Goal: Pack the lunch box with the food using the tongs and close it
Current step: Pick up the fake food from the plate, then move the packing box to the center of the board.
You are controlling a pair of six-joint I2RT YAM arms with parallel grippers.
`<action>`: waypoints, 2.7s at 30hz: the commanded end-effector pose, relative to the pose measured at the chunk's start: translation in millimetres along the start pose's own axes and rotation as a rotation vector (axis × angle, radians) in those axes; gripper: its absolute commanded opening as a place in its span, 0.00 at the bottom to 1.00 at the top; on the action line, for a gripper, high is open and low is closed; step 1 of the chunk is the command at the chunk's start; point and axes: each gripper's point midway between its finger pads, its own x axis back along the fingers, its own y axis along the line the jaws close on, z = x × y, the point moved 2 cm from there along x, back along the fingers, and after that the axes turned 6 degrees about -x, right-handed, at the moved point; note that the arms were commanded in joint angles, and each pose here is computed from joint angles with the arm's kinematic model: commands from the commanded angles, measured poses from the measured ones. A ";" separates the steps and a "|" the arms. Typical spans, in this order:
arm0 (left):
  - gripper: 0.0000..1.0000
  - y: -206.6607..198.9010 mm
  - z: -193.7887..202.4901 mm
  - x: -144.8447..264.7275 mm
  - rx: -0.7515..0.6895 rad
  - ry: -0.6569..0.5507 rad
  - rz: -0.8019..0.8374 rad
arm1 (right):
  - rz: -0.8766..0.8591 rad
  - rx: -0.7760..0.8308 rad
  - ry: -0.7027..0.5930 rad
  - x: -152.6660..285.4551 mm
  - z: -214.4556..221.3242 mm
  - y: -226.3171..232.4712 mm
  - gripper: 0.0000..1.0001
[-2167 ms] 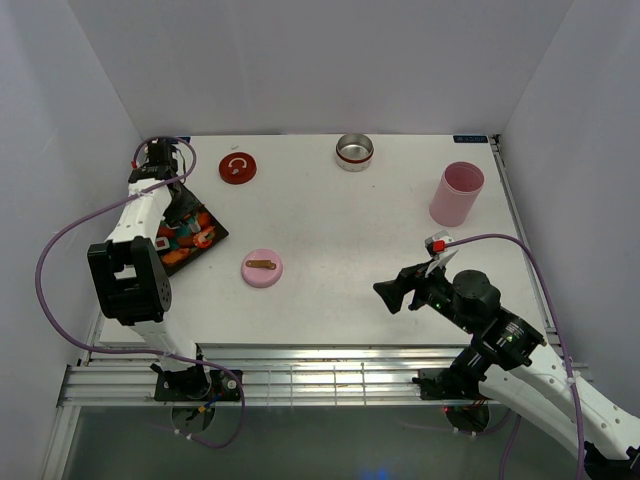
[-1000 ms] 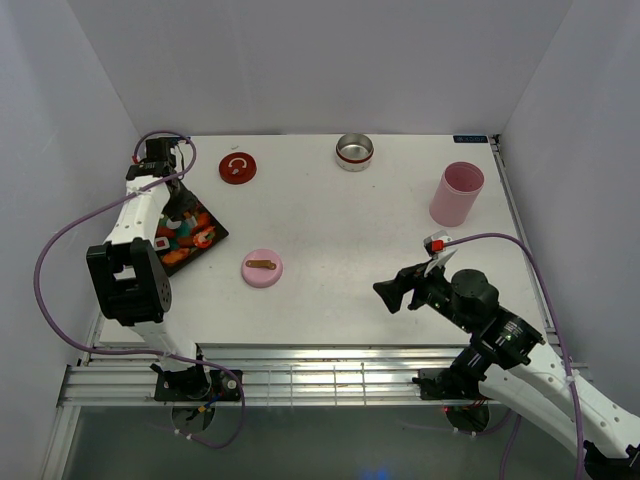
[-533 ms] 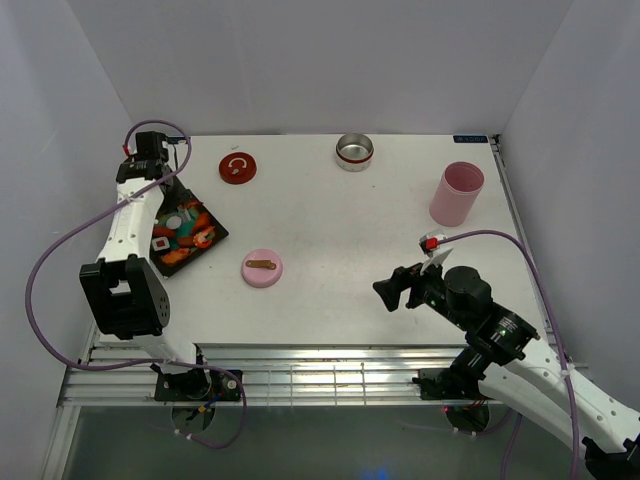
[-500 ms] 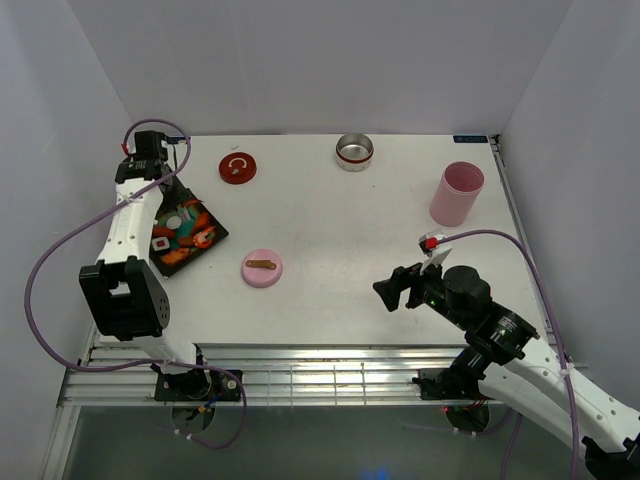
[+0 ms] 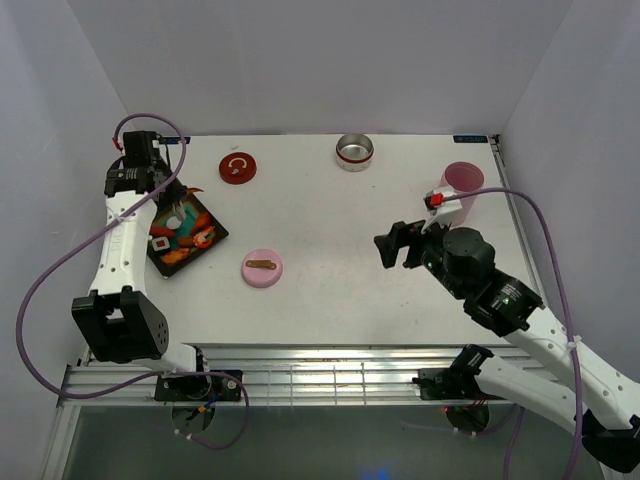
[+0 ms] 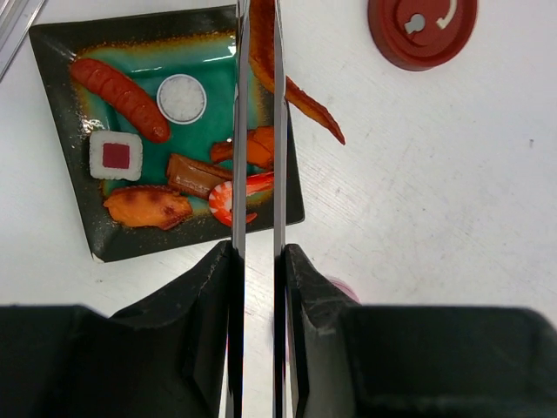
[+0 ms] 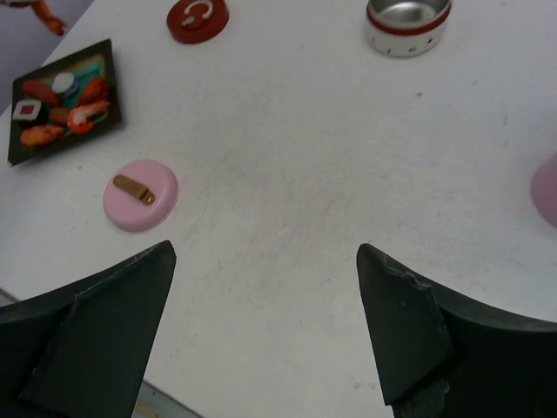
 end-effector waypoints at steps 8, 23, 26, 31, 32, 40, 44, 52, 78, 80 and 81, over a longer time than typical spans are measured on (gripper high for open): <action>0.00 -26.3 -10.6 55.9 -0.030 -0.135 0.205 | 0.527 0.113 -0.145 -40.9 -127.7 -93.9 0.92; 0.00 -43.9 -10.5 90.2 -0.074 -0.199 0.365 | 0.554 0.125 0.352 -127.9 -72.5 -232.0 0.78; 0.00 -44.0 -10.3 93.1 -0.083 -0.210 0.374 | 0.574 0.123 0.378 -128.0 -65.1 -239.8 0.73; 0.00 -44.7 -13.8 99.9 -0.101 -0.236 0.387 | 0.639 0.164 0.406 -125.3 -63.5 -254.0 0.61; 0.00 -44.4 -13.5 99.8 -0.104 -0.235 0.387 | 0.643 0.164 0.432 -126.2 -58.0 -256.3 0.55; 0.00 -46.9 -11.9 105.6 -0.125 -0.241 0.416 | 0.619 0.138 0.436 -131.8 -49.7 -254.4 0.37; 0.00 -48.0 -12.7 111.1 -0.127 -0.251 0.430 | 0.625 0.148 0.447 -134.0 -48.2 -257.6 0.37; 0.00 -47.6 -6.9 110.7 -0.132 -0.241 0.439 | 0.623 0.159 0.494 -143.9 -34.3 -266.4 0.34; 0.00 -61.2 -7.5 120.1 -0.123 -0.234 0.531 | 0.164 0.225 0.455 -165.1 1.7 -86.3 0.08; 0.00 -60.5 -6.6 120.1 -0.124 -0.234 0.529 | 0.153 0.230 0.473 -169.9 10.1 -79.3 0.08; 0.00 -60.2 -5.4 118.8 -0.124 -0.229 0.528 | 0.142 0.240 0.482 -172.3 15.0 -71.3 0.08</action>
